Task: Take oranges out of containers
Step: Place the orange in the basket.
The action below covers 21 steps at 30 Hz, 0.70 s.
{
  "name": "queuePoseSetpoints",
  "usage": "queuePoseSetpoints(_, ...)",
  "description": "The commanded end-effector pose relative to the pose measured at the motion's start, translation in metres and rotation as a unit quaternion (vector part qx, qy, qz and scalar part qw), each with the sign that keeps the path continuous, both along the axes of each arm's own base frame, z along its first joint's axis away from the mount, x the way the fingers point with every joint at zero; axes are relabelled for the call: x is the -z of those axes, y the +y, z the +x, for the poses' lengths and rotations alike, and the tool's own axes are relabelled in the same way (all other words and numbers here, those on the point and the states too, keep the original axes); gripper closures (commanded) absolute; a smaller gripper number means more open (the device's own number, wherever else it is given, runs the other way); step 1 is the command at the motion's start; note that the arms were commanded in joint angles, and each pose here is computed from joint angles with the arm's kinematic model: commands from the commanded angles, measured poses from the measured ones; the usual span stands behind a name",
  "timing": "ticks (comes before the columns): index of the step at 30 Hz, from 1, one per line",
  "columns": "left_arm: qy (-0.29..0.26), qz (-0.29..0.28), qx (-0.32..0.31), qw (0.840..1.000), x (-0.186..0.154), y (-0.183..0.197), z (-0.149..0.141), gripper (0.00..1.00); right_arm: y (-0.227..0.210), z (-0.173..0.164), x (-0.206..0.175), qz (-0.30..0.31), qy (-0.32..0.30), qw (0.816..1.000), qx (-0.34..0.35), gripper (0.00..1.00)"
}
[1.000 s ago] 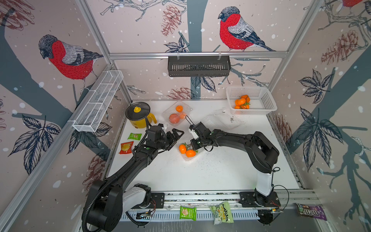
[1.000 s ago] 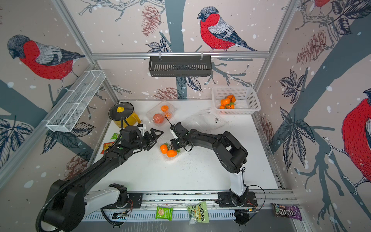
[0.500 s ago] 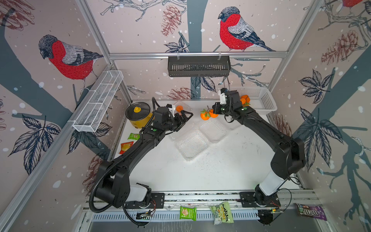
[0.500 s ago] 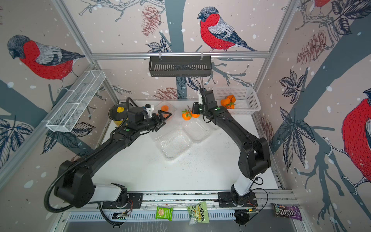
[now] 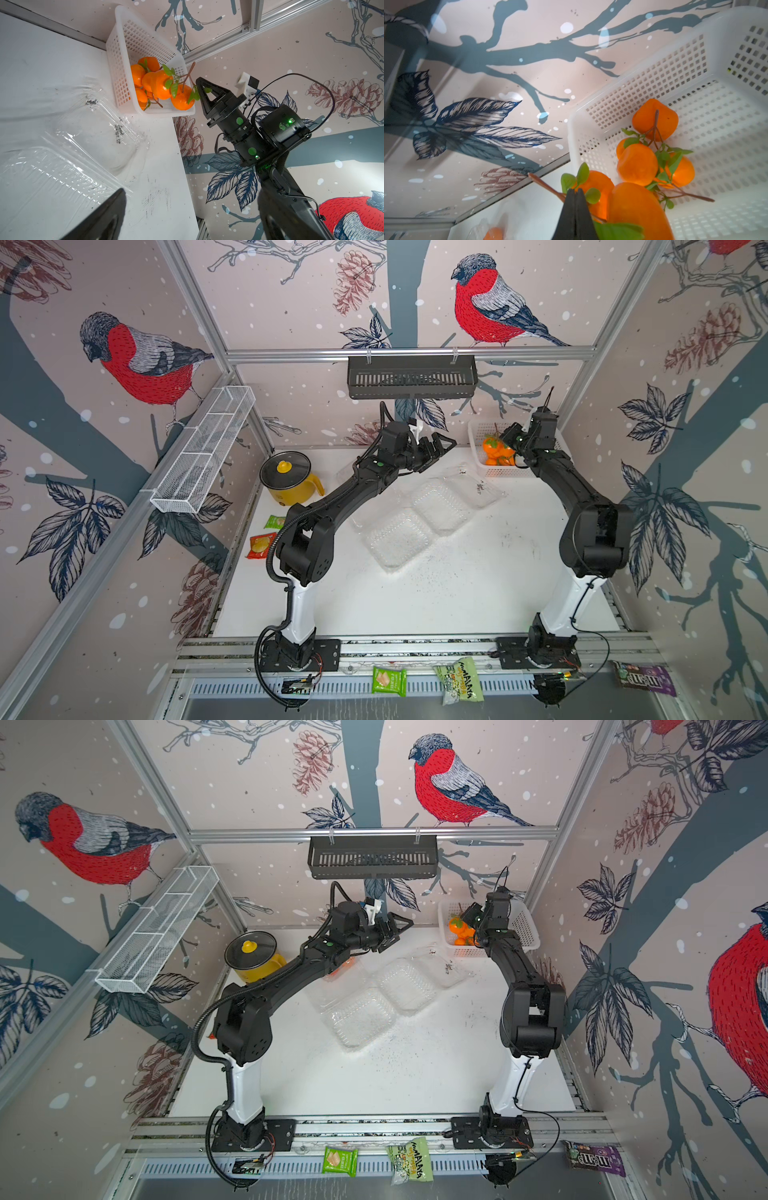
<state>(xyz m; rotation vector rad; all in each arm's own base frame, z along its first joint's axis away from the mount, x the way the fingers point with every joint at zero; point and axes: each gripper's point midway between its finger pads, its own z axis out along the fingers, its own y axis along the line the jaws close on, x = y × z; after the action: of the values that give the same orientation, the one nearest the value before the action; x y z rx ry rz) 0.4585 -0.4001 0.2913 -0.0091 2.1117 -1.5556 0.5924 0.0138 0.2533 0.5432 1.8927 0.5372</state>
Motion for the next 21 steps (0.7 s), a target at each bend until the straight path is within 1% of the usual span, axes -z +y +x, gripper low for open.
queuePoseSetpoints(1,0.002,0.007,0.017,1.0,0.007,-0.004,0.0,0.03,-0.043,0.012,-0.014,0.003,-0.054,0.993,0.1,0.96)
queuePoseSetpoints(3,0.005,0.013,0.018,1.0,0.017,-0.004,-0.001,0.03,-0.064,0.01,-0.015,0.0,-0.081,0.987,0.141,0.96)
queuePoseSetpoints(5,0.009,0.017,0.024,1.0,0.024,-0.005,-0.002,0.03,-0.079,0.013,-0.013,-0.004,-0.09,0.982,0.168,0.96)
queuePoseSetpoints(9,0.013,0.026,0.025,0.999,0.033,-0.005,-0.002,0.03,-0.113,0.02,0.005,-0.003,-0.075,0.974,0.214,0.96)
queuePoseSetpoints(11,0.012,0.027,0.024,0.999,0.033,-0.005,-0.001,0.03,-0.12,0.031,0.016,0.0,-0.067,0.975,0.213,0.96)
queuePoseSetpoints(12,0.012,0.028,0.024,0.999,0.034,-0.005,-0.001,0.03,-0.122,0.037,0.021,-0.001,-0.057,0.976,0.21,0.93)
queuePoseSetpoints(13,0.011,0.029,0.026,0.999,0.034,-0.005,-0.002,0.03,-0.122,0.044,0.028,-0.006,-0.048,0.977,0.206,0.89)
queuePoseSetpoints(14,0.011,0.033,0.027,0.999,0.035,-0.004,-0.003,0.03,-0.123,0.051,0.033,-0.015,-0.035,0.979,0.202,0.79)
queuePoseSetpoints(16,0.01,0.044,0.028,0.999,0.035,0.0,-0.006,0.03,-0.123,0.057,0.039,-0.02,-0.016,0.98,0.198,0.66)
queuePoseSetpoints(18,0.005,0.059,0.024,0.998,0.033,0.01,-0.009,0.03,-0.119,0.055,0.034,-0.024,-0.015,0.982,0.187,0.47)
queuePoseSetpoints(19,0.002,0.066,0.02,0.998,0.032,0.016,-0.01,0.03,-0.114,0.052,0.028,-0.028,-0.021,0.983,0.181,0.39)
queuePoseSetpoints(21,0.0,0.09,0.0,0.996,0.03,0.041,-0.011,0.03,-0.091,0.045,0.013,-0.04,-0.037,0.987,0.15,0.15)
